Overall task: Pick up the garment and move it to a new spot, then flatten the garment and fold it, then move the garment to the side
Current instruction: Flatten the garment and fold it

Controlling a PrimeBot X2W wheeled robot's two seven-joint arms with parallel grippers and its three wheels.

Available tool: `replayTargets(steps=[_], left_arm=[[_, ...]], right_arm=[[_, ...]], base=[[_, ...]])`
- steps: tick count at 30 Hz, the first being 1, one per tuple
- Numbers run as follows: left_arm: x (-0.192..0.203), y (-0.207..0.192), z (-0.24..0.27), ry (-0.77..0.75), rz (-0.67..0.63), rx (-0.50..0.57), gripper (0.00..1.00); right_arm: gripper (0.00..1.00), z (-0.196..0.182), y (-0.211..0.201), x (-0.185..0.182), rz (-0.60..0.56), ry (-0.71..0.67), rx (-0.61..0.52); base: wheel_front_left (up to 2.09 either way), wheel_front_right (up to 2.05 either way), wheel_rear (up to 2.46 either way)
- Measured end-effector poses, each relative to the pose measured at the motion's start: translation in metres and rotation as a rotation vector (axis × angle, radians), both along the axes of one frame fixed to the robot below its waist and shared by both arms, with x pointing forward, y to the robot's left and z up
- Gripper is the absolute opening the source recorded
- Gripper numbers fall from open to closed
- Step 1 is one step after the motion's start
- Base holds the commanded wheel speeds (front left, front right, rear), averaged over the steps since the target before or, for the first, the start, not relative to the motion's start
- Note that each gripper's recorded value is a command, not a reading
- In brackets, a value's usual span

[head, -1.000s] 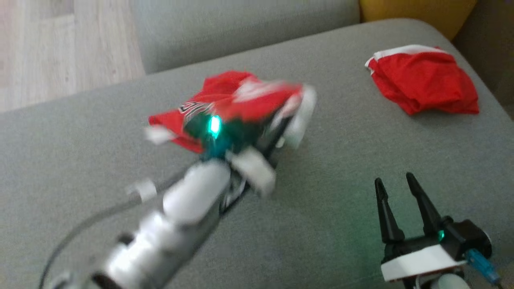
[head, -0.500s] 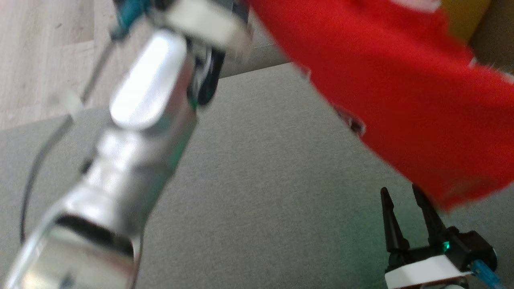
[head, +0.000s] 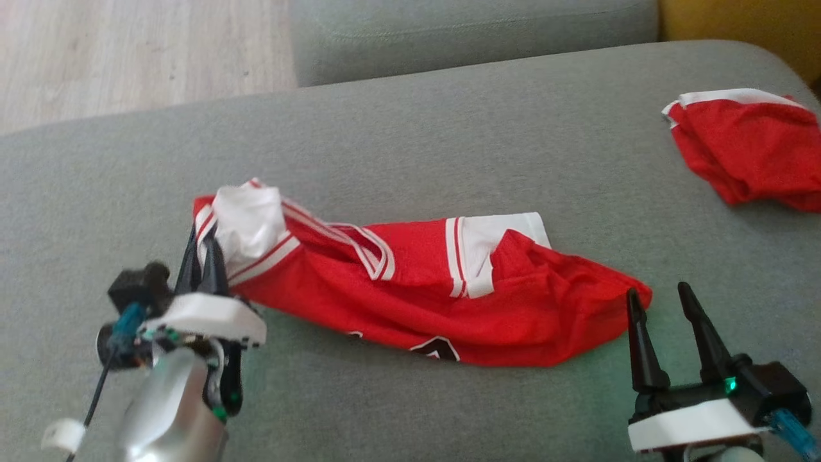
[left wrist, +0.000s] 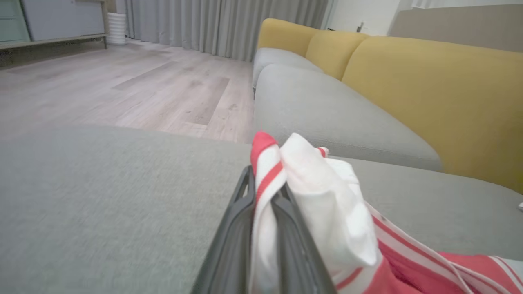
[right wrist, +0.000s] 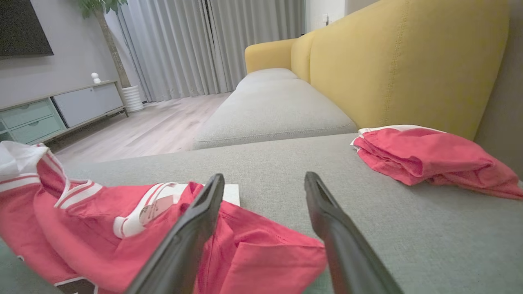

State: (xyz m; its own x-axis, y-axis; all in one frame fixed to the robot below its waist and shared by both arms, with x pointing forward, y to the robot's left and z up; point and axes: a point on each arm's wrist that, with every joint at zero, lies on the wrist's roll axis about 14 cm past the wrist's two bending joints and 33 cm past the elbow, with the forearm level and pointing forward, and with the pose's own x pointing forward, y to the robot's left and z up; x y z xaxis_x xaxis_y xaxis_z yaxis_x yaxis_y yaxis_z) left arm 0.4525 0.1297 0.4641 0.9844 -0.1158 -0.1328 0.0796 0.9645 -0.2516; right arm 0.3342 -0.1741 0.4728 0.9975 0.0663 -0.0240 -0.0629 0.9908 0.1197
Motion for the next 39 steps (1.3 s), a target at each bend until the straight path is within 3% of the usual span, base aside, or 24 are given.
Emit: replayTargets(steps=[5, 6, 7, 8, 15, 22, 32, 33, 34, 39], left_arm=[[-0.025, 0.028, -0.022, 0.044, 0.080, -0.018, 0.00], [-0.030, 0.032, -0.025, 0.051, 0.090, -0.015, 0.23], [-0.035, 0.034, -0.027, 0.055, 0.096, -0.015, 0.81], [-0.038, 0.037, -0.028, 0.055, 0.104, -0.014, 1.00], [-0.044, 0.042, -0.010, -0.016, 0.097, 0.085, 1.00], [-0.055, 0.025, -0.018, -0.041, -0.051, 0.356, 1.00], [-0.028, 0.028, -0.035, 0.007, -0.132, 0.571, 1.00], [-0.027, 0.027, -0.034, 0.005, -0.136, 0.572, 0.43], [-0.027, 0.026, -0.035, 0.004, -0.140, 0.574, 0.03], [-0.030, 0.027, -0.042, 0.030, -0.146, 0.578, 0.00]], right_arm=[[1.00, -0.002, 0.012, 0.010, 0.041, 0.003, 0.002], [1.00, -0.002, 0.014, 0.010, 0.047, 0.003, 0.002], [1.00, -0.001, 0.015, 0.011, 0.053, 0.002, 0.003], [1.00, -0.001, 0.017, 0.012, 0.057, -0.001, 0.003], [1.00, 0.005, 0.020, 0.011, 0.070, -0.020, 0.002], [1.00, 0.001, 0.023, 0.013, 0.078, -0.007, 0.003], [1.00, -0.009, 0.023, 0.014, 0.083, 0.027, 0.001], [1.00, -0.010, 0.023, 0.014, 0.081, 0.028, 0.001], [1.00, -0.009, 0.022, 0.013, 0.079, 0.028, 0.001], [1.00, -0.009, 0.021, 0.013, 0.075, 0.025, 0.000]], base=[[0.00, 0.00, 0.00], [0.00, 0.00, 0.00], [0.00, 0.00, 0.00], [0.00, 0.00, 0.00], [0.00, 0.00, 0.00], [0.00, 0.00, 0.00], [0.00, 0.00, 0.00], [0.00, 0.00, 0.00], [0.00, 0.00, 0.00], [0.00, 0.00, 0.00]])
